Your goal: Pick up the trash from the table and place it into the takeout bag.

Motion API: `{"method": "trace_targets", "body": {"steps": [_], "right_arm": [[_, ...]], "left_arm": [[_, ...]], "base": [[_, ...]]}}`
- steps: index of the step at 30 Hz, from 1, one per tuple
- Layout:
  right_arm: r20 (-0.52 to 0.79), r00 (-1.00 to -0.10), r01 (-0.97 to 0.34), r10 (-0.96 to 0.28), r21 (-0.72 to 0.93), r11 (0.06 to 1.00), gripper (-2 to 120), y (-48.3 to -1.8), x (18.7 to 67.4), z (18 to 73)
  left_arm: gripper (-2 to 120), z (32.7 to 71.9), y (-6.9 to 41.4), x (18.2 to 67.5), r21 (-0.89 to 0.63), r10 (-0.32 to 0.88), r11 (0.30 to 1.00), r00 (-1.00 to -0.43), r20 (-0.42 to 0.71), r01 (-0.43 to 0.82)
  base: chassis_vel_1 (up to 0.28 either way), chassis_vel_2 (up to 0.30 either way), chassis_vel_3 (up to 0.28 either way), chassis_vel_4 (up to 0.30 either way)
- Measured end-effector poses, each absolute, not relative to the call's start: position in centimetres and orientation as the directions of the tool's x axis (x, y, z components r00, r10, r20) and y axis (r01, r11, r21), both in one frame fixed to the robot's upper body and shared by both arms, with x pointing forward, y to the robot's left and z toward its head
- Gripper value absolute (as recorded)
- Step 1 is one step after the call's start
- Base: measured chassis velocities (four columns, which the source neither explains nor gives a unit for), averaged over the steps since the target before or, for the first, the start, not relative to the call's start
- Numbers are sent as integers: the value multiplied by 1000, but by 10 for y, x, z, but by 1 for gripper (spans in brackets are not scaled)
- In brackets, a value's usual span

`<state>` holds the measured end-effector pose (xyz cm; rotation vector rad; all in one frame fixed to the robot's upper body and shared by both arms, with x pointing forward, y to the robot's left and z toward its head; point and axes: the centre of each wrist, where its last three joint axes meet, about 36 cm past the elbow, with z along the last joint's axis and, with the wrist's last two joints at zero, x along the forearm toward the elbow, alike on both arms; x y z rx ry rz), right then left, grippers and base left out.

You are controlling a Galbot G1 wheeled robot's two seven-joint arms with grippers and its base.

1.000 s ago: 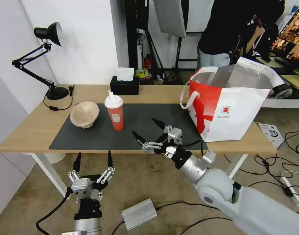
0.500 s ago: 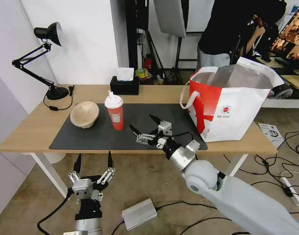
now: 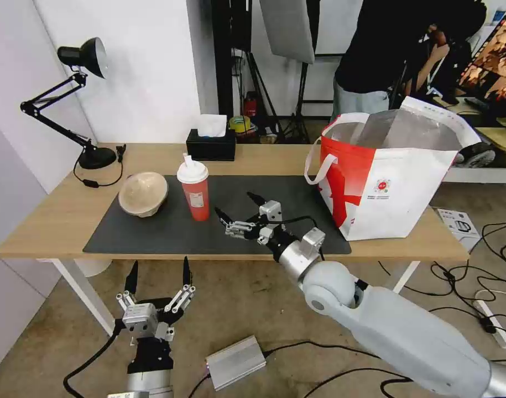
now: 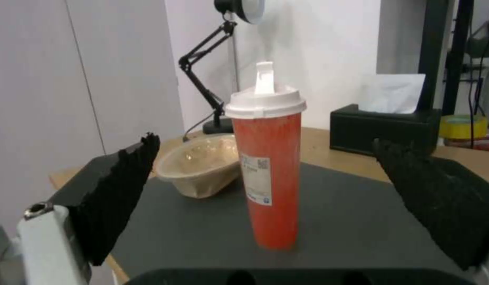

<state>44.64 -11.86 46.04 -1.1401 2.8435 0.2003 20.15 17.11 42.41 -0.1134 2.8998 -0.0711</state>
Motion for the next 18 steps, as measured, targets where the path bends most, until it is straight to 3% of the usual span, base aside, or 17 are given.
{"method": "trace_targets", "body": {"steps": [18], "right_arm": [[-83,-724,-690,-685,77,720,100,-101,480,448]], "left_arm": [[100,426,171,203,-55,-82,996,-968,-239,-71]], "base": [[0,0,0,0]]}}
